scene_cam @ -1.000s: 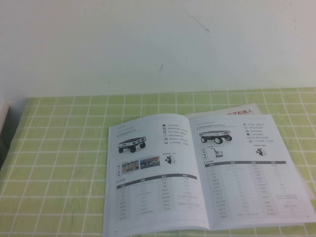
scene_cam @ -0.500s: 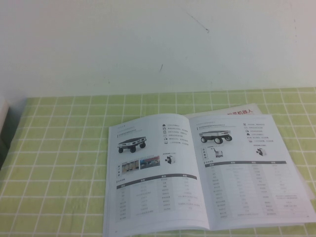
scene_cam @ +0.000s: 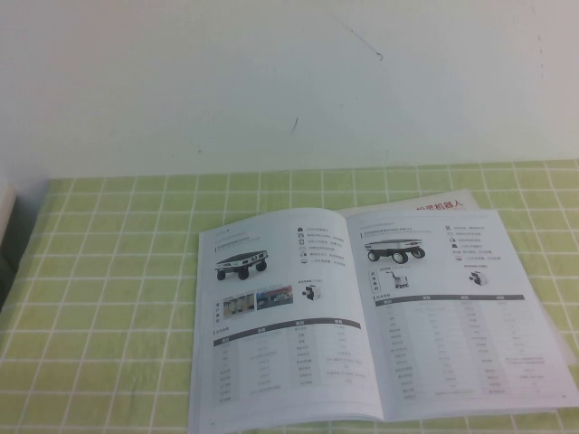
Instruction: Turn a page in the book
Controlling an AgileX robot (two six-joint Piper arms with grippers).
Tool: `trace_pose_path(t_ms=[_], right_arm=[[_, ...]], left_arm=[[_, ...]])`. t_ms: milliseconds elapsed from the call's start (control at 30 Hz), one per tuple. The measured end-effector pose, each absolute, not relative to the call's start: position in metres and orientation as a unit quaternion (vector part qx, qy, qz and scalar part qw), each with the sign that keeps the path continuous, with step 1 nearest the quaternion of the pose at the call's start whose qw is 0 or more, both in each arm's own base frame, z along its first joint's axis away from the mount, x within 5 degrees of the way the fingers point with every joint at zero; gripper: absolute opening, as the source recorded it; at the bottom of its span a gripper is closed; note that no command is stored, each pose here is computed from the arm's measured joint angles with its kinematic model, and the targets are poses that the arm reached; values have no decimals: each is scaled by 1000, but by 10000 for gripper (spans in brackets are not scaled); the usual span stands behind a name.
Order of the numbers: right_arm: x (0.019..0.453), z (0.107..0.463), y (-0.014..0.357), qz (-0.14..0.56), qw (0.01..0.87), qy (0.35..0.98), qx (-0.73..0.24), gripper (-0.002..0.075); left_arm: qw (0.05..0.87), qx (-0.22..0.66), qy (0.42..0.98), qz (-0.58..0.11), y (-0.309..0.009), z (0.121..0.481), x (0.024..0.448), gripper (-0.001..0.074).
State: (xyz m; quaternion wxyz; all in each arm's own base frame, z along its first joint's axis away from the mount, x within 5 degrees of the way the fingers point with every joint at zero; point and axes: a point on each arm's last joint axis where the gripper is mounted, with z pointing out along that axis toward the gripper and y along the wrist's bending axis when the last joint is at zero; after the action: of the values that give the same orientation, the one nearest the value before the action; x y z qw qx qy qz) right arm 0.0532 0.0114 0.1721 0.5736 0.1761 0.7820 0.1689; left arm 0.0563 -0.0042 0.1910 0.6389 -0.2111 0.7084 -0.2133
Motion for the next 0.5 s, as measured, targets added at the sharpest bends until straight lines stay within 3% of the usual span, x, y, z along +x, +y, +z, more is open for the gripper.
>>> trace_pose_path(t_ms=[100,167,367,500], right_arm=[[54,180,20,310,555,725,264,-3],[55,184,20,340,557,701,285,-3],[56,188,17,263,614,715,209,-3],[56,189,17,256,620,716,193,-3]], left_arm=[[646,-236,685,-241,-4,195,57,-4],[646,-241,681,-247,-3,195,57,-4],[634,-270,668,-281,-4,196,57,-4],[618,-304,651,-321,-5,196,57,-4]])
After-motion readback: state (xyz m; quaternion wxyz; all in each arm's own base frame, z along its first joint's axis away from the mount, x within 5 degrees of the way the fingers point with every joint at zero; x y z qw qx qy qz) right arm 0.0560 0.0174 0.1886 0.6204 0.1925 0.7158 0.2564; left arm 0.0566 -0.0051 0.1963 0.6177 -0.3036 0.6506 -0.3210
